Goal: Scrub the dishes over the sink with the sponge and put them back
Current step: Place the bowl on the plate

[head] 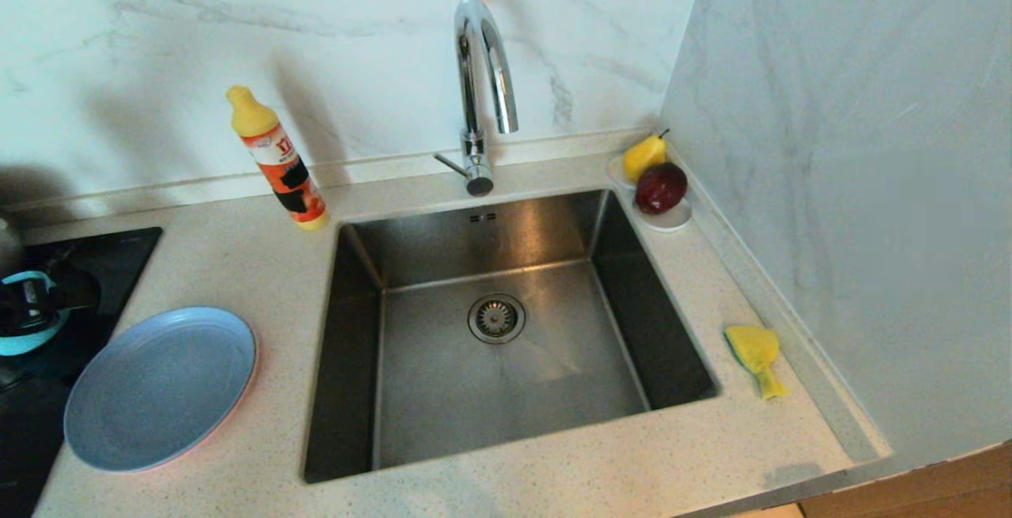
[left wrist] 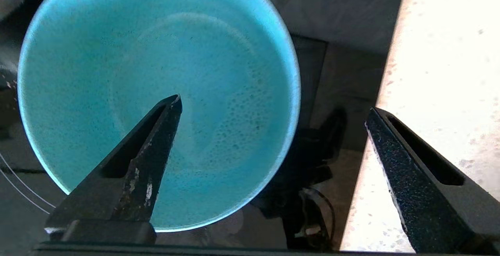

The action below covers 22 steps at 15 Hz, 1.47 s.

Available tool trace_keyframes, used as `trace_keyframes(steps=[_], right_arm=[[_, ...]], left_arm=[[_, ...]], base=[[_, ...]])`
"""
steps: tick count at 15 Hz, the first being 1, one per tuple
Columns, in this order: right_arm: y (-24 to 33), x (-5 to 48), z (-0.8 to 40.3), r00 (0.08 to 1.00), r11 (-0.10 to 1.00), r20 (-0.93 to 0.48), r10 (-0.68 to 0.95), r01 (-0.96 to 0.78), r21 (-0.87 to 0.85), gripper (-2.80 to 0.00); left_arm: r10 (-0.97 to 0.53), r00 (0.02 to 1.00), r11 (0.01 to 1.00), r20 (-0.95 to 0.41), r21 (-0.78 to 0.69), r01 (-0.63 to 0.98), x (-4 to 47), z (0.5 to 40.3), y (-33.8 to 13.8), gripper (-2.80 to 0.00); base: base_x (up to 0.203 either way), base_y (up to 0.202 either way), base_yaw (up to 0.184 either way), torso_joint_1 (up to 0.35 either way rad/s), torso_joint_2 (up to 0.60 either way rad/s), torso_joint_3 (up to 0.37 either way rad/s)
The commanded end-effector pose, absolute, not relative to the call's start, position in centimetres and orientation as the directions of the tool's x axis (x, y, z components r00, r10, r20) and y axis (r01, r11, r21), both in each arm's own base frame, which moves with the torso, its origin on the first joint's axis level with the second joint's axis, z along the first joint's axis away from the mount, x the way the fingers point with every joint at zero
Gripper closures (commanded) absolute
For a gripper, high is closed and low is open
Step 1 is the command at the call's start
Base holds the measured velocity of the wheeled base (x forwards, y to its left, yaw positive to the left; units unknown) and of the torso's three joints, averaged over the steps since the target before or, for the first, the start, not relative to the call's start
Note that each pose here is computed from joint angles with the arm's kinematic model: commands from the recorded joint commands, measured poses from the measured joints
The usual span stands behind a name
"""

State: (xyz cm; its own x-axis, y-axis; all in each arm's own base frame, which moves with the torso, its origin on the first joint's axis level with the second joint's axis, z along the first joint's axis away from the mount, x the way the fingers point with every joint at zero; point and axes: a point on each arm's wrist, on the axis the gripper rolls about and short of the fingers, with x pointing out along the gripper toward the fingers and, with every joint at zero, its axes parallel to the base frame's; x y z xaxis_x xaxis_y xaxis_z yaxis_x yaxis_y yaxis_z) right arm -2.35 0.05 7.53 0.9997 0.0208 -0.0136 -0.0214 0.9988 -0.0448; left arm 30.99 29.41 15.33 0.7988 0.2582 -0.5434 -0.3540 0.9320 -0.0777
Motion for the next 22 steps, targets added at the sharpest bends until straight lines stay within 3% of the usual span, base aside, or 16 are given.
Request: trace_keyframes(steps=[1, 2, 3, 4, 15, 22], right_arm=[[0.1, -2.4, 7.5, 1.000, 0.999, -0.014, 0.021, -0.022, -0.046, 0.00], [0.1, -2.3, 7.5, 1.000, 0.999, -0.015, 0.021, -0.022, -0.046, 0.00], [0.1, -2.3, 7.5, 1.000, 0.999, -0.015, 0.021, -0.022, -0.046, 0.00], [0.1, -2.3, 7.5, 1.000, 0.999, -0.015, 0.021, -0.022, -0.046, 0.00], [0.1, -2.3, 7.5, 1.000, 0.999, -0.015, 0.021, -0.022, -0.046, 0.00], [0.1, -2.3, 7.5, 1.000, 0.999, -0.015, 0.021, -0.022, -0.046, 0.00]], left_arm=[[0.250, 0.796, 0.933, -0.551, -0.083, -0.351, 31.1, 15.0, 29.4, -2.80], [0.249, 0.793, 0.932, -0.556, -0.085, -0.353, 31.0, 14.9, 29.4, -2.80], [0.249, 0.791, 0.931, -0.559, -0.086, -0.354, 31.0, 14.8, 29.4, -0.78], [0.250, 0.791, 0.931, -0.558, -0.086, -0.354, 31.0, 14.8, 29.4, 0.00], [0.266, 0.805, 0.932, -0.530, -0.073, -0.355, 30.6, 16.5, 29.0, 0.00], [0.200, 0.856, 0.957, -0.476, -0.091, -0.275, 26.9, 24.4, 24.1, 0.00]], base=[[0.000, 0.000, 0.000, 0.000, 0.00, 0.000], [0.000, 0.000, 0.000, 0.000, 0.00, 0.000], [0.000, 0.000, 0.000, 0.000, 0.00, 0.000], [0.000, 0.000, 0.000, 0.000, 0.00, 0.000], [0.000, 0.000, 0.000, 0.000, 0.00, 0.000], [0.000, 0.000, 0.000, 0.000, 0.00, 0.000]])
